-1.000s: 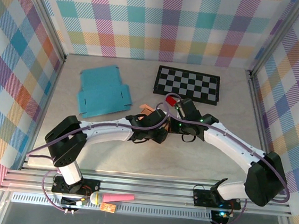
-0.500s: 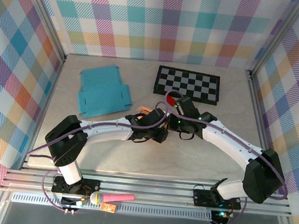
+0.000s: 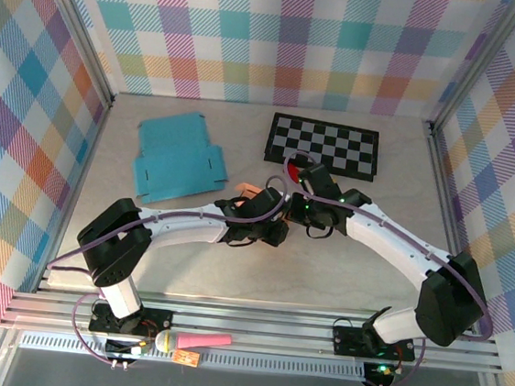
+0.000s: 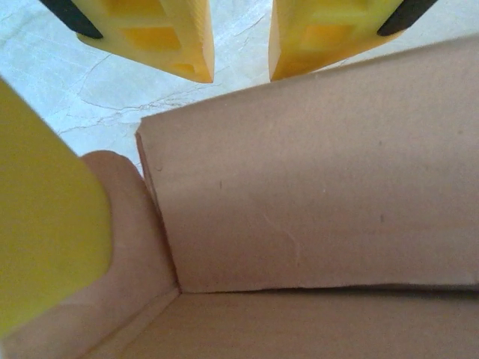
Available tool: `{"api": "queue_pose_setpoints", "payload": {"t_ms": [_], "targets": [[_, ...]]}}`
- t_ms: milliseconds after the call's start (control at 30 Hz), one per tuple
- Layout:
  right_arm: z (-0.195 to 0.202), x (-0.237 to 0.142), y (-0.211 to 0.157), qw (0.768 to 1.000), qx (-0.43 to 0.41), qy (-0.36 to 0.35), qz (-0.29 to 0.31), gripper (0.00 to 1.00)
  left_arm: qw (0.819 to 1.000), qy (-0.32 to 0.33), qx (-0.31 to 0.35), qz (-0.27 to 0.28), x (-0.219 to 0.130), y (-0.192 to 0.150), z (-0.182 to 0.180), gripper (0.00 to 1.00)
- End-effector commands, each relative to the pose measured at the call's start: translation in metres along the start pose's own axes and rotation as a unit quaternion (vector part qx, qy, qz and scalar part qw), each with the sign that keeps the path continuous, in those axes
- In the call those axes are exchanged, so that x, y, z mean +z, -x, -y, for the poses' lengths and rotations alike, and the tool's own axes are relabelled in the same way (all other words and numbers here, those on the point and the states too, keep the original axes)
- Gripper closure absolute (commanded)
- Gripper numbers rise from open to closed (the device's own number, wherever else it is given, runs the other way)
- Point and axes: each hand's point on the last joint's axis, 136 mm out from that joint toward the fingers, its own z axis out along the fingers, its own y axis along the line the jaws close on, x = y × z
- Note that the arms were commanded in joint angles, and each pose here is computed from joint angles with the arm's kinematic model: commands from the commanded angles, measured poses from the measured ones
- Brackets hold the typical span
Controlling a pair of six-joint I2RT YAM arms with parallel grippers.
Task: Fold the paper box
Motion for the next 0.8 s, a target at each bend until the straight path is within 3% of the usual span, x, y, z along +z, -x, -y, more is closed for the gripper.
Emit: {"api": "queue_pose_setpoints", "payload": {"t_ms": [0,767], "targets": [[-0.025,-0.006,-0.002,0.999,-0.008,0.034,-0.01,1.0,1.0,-0.021,0.006,0.0,-0.001,-0.002,0.005,0.75],[-0.022,0.008,-0.008,1.0,0.022,0.007,0.004,1.0,0.999,-0.033,0.005,-0.004,0.004,-0.004,0.009,0.76]]}}
